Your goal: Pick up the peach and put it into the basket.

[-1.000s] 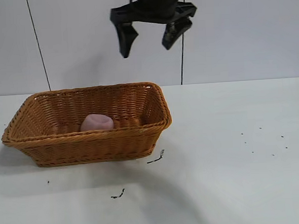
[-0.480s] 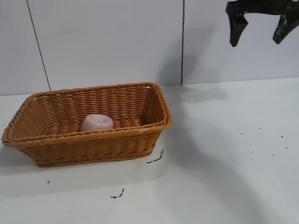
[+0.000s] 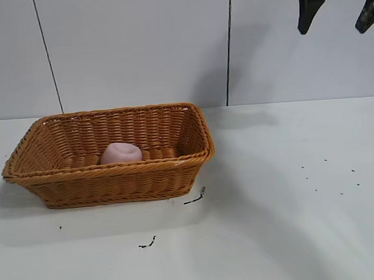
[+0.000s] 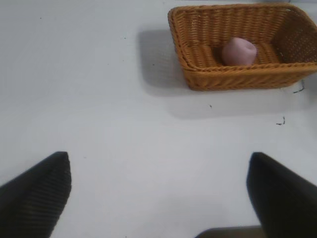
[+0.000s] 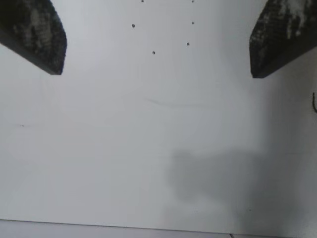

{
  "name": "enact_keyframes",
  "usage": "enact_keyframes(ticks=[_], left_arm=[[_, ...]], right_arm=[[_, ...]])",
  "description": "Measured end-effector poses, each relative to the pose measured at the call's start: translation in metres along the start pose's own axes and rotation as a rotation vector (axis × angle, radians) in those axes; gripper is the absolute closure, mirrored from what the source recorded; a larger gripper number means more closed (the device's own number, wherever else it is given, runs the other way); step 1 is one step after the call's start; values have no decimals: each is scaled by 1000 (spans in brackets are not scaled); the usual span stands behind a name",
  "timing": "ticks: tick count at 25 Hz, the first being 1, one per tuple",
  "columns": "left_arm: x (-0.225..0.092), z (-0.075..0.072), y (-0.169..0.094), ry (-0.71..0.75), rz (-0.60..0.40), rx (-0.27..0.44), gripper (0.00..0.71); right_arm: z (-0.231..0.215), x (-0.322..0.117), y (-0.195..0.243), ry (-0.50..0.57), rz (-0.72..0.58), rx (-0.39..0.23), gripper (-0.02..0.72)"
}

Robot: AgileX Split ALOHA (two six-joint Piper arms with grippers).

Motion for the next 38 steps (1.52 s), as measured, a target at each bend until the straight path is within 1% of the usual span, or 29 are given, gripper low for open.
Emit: enact_keyframes(ticks=[3,8,10,12,14,17,20,22,23,26,33,35,38], left_arm=[[0,0,0,0,0,0,17],[0,0,0,0,0,0,17],[0,0,0,0,0,0,17],[0,0,0,0,0,0,17],[0,0,0,0,0,0,17],[0,0,0,0,0,0,17],[0,0,0,0,0,0,17],[0,0,0,0,0,0,17],[0,0,0,0,0,0,17],[0,0,0,0,0,0,17],[0,0,0,0,0,0,17],[0,0,0,0,0,0,17],[0,0,0,0,0,0,17]], right_arm=[[1,-25,-32,3,9,0,8],[1,-93,-85,4,28,-1,8],[0,-129,-96,5,54,-1,8],[0,-167,-112,8,54,5,8],[-1,-207,-117,10,73,8,8],[-2,-264,-126,9,44,10,8],[-3,-310,-133,6,-87,12,8],[-4,-338,-137,3,-202,16,8],[-4,-349,-140,1,-263,18,8],[-5,-378,-139,-3,-387,22,8],[-6,-412,-154,-14,-647,32,8],[-6,-416,-156,-15,-674,33,8],[-6,-416,-156,-15,-677,33,8]])
Point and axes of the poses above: a point on each arm's last joint axis where the gripper is mounted, y pointing out along that axis toward the gripper, z along the wrist's bending axis when the last joint is at zero, x = y × z, the point moved 1 cm from there along y, pointing out along that axis toward the gripper, and after that the axes turned 4 degrees about y, right-handed, at the moved point
